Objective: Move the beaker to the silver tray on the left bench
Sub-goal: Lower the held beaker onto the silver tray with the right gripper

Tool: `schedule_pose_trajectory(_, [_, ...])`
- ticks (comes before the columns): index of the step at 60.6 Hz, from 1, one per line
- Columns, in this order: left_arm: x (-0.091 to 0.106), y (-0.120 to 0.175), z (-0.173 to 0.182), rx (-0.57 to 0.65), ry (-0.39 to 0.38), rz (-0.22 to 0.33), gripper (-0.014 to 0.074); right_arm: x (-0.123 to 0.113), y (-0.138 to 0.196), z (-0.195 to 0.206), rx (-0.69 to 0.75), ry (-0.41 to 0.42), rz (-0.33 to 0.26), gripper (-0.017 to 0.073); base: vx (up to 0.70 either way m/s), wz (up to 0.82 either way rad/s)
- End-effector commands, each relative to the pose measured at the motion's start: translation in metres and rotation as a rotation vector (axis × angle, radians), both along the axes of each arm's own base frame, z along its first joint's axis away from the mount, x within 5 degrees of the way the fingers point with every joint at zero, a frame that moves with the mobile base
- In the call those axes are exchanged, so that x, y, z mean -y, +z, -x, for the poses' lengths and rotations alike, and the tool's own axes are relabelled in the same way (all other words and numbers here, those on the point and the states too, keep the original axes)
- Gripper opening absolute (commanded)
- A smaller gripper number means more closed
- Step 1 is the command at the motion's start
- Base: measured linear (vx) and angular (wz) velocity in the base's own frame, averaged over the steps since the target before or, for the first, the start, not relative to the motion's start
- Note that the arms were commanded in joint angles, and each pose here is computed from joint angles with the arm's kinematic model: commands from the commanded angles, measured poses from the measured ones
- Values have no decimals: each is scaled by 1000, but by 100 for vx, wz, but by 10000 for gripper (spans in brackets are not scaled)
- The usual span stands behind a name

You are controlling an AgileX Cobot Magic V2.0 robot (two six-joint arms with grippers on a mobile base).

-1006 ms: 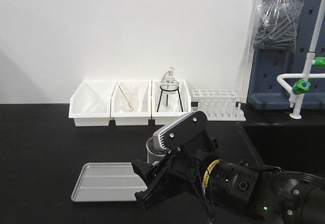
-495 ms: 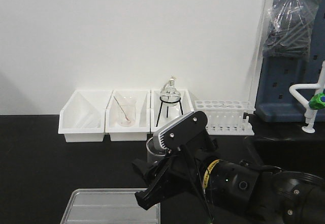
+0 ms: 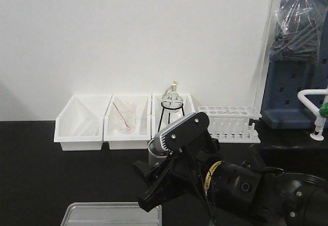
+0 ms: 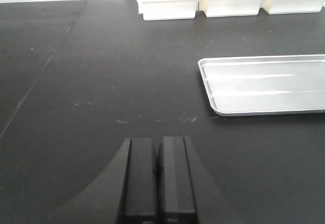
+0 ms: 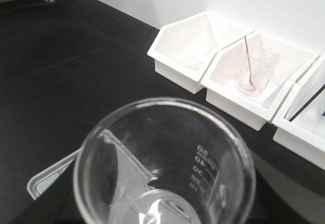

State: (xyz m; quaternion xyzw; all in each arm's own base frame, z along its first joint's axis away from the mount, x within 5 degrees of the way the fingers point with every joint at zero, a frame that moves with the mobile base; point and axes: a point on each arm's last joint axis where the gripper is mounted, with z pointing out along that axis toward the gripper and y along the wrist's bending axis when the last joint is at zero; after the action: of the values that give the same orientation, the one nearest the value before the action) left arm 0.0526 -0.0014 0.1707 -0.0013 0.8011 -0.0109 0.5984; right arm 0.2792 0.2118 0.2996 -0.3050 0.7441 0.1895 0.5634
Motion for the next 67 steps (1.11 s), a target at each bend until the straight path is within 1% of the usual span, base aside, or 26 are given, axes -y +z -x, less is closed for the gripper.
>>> schedule_pose_trajectory(1, [0, 1, -2, 68, 1, 9, 1, -1, 32, 4, 98, 38, -104, -10, 2, 0])
schedule_pose_trajectory(19, [0, 1, -2, 68, 1, 9, 1, -1, 32, 5, 104, 44, -111, -10, 0, 0])
schedule_pose_trajectory(29, [0, 1, -2, 68, 1, 9, 1, -6, 25, -1, 119, 75, -133, -10, 0, 0])
schedule_pose_trajectory(38, [0, 1, -2, 68, 1, 9, 1, -20, -3, -15, 100, 130, -147, -10, 0, 0])
schedule_pose_trajectory(43, [0, 1, -2, 68, 1, 9, 1, -31, -29, -26, 89, 159, -106, -10, 0, 0])
schedule_pose_trajectory(49, [0, 1, -2, 68, 1, 9, 1, -41, -48, -41, 77, 165, -68, -10, 0, 0])
schedule_pose_trajectory(60, [0, 1, -2, 68, 1, 9, 1, -63, -69, -74, 70, 163, -65, -10, 0, 0])
schedule_pose_trajectory(67, [0, 1, -2, 68, 1, 9, 1, -72, -89, -86, 44, 162, -57, -10, 0, 0])
